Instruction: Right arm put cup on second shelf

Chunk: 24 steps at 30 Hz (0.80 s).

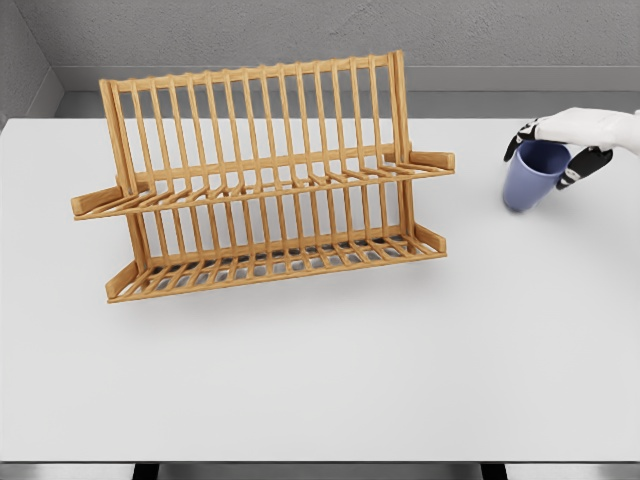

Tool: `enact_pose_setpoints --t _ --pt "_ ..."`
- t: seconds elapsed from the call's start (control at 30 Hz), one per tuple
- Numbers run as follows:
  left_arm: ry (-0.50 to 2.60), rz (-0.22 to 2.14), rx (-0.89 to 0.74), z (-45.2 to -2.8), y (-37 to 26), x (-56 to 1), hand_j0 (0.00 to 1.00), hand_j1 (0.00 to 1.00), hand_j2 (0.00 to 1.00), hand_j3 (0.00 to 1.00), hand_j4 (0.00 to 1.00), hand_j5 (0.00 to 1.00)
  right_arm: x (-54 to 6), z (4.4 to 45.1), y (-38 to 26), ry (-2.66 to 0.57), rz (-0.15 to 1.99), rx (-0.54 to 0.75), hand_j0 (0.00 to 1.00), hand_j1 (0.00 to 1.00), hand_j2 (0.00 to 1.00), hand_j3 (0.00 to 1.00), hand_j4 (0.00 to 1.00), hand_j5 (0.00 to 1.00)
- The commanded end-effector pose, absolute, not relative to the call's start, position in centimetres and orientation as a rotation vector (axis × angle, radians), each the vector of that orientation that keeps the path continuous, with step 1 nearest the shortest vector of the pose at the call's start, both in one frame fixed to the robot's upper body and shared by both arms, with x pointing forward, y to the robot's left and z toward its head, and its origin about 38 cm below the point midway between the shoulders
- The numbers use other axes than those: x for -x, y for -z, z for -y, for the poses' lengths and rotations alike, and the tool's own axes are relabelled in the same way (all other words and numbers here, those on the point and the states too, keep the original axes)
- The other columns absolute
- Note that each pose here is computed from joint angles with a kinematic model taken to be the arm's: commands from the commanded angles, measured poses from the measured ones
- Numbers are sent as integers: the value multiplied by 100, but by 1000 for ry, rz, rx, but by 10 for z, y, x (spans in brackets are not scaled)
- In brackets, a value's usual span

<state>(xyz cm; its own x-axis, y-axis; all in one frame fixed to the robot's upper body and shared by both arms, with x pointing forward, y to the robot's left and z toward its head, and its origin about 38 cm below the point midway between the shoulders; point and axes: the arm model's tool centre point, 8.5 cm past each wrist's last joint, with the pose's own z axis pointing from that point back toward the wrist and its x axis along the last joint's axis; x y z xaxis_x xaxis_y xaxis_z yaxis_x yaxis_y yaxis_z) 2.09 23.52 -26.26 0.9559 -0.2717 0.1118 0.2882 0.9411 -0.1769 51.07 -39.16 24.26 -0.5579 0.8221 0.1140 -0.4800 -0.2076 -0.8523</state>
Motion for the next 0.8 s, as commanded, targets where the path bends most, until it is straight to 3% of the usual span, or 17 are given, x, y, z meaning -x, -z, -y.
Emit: enact_pose_setpoints --t 0.0,0.63,0.77 --pt "286 87 194 -235 263 -21 100 100 100 100 100 100 -511 391 -245 -1875 1153 467 67 67 67 67 67 67" --pt "286 86 193 -235 263 -21 100 100 100 100 100 100 -520 378 -297 -1885 1264 552 65 65 65 65 65 65" --pt "284 86 193 -235 263 -21 100 100 100 100 100 100 -519 371 -301 -1903 1282 551 61 61 61 61 61 61"
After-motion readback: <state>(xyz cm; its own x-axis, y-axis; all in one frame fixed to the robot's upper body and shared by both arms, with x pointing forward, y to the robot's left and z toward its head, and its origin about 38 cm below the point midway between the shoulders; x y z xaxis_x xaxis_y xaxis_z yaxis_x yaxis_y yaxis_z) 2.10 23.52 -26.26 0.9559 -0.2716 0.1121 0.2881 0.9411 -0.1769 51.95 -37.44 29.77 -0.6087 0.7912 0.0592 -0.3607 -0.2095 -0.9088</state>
